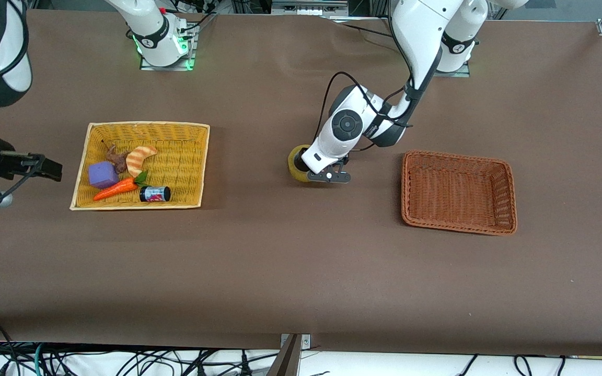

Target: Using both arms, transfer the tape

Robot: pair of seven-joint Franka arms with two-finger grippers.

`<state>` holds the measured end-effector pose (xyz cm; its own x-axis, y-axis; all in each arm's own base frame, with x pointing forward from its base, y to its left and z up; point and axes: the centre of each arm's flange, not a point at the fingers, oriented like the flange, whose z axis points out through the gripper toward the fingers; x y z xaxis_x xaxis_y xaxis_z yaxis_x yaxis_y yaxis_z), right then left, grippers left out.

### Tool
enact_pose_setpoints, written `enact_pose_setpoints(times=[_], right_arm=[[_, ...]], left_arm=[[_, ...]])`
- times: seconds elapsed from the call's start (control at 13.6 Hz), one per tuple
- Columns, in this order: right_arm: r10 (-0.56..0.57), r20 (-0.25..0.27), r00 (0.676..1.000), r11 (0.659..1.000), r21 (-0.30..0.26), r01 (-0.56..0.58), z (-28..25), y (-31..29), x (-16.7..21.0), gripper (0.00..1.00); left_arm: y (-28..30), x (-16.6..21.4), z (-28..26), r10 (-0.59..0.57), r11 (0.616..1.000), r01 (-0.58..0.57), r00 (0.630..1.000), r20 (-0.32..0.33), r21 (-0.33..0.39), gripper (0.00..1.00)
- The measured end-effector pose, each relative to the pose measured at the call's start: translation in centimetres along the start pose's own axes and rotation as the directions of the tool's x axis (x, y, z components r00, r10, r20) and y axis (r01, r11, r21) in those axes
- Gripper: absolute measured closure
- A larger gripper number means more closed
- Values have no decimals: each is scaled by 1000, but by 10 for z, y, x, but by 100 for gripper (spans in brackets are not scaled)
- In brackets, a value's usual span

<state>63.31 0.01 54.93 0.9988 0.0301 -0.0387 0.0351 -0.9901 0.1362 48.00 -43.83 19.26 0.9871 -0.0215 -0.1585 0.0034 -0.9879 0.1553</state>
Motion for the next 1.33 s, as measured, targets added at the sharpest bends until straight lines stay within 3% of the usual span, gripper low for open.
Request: enact_pose_setpoints(times=[0.29,0.52,0.88,1.11,1.33], right_arm=[[45,-54,998,999,16,-44,-36,34,-37,0],[47,-50,998,998,35,-45,-35,35,-59,0],[5,-44,999,999,51,-3,-25,8,-59,0],[12,-48,999,996,85,-8,-23,7,-56,0],[14,-49,999,995,97,-9,-24,6,-56,0]], left_arm=[[2,0,-7,3,1000,-3,1000,-4,-4,50],[2,0,-19,4,1000,-4,1000,-2,-5,78],[-45,27,-109,52,999,-52,999,9,-18,78],[-129,54,-180,136,991,-136,990,28,-14,78],[-225,75,-216,252,964,-253,967,27,75,78]])
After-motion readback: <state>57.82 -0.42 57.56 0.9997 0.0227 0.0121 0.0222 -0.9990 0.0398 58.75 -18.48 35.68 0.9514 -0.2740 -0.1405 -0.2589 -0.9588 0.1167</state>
